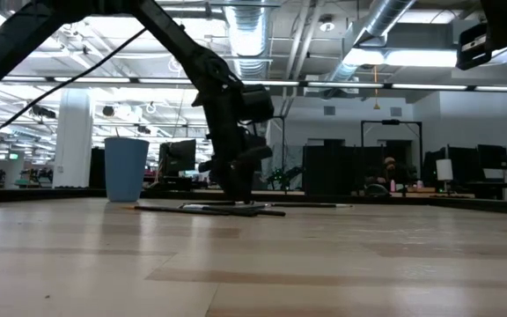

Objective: Pick & Place Paint Supplies
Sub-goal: Put the silver paint brush into the blue cup

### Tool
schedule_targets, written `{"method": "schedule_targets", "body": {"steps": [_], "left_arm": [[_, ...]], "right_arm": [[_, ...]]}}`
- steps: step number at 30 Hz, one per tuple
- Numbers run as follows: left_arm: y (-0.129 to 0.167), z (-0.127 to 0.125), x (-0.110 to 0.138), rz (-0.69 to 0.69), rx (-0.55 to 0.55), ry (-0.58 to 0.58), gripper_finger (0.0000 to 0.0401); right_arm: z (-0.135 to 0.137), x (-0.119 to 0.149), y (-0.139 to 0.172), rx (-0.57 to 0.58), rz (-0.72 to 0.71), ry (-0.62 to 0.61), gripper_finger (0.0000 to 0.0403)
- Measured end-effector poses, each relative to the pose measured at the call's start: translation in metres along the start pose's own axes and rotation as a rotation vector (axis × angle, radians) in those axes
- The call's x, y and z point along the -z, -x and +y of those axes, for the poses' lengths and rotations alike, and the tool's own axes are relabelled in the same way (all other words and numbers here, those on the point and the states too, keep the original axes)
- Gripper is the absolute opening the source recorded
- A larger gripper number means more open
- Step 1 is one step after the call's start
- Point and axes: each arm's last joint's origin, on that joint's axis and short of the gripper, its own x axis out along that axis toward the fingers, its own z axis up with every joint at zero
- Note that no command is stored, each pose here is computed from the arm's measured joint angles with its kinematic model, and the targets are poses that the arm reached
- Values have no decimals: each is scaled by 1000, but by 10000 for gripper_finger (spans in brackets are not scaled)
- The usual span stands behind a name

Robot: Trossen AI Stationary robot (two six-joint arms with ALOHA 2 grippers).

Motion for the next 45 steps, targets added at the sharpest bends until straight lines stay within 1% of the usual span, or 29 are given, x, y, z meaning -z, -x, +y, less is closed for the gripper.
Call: {"method": "schedule_targets", "body": {"steps": [3,5,8,9,16,22,25,29,32,33,35,37,39,42,45], "left_arm": [[-8,2,5,56,-19,1,119],[-13,3,7,82,-24,2,85],[-15,4,9,108,3,12,27],[-15,4,9,110,8,13,15],[-10,2,11,121,7,64,3],[21,-11,12,56,10,47,1],[45,-13,6,-41,38,54,1],[63,-9,13,-115,51,73,1],[90,-10,17,-235,84,93,0],[98,-7,21,-273,74,98,0],[113,1,32,-338,19,123,0],[135,9,41,-437,-14,166,0],[157,17,53,-546,-17,216,0],[179,29,76,-661,-30,284,0],[202,40,98,-785,-80,340,0]], "right_arm": [[0,0,0,0,0,0,92],[0,0,0,0,0,0,92],[0,0,0,0,0,0,92],[0,0,0,0,0,0,92],[0,0,0,0,0,0,92],[0,0,0,0,0,0,92],[0,0,0,0,0,0,92],[0,0,0,0,0,0,92],[0,0,0,0,0,0,92],[0,0,0,0,0,0,92],[0,0,0,0,0,0,92],[0,0,0,0,0,0,92],[0,0,0,0,-2,0,92],[0,0,0,0,-1,0,92],[0,0,0,0,0,0,92]]}}
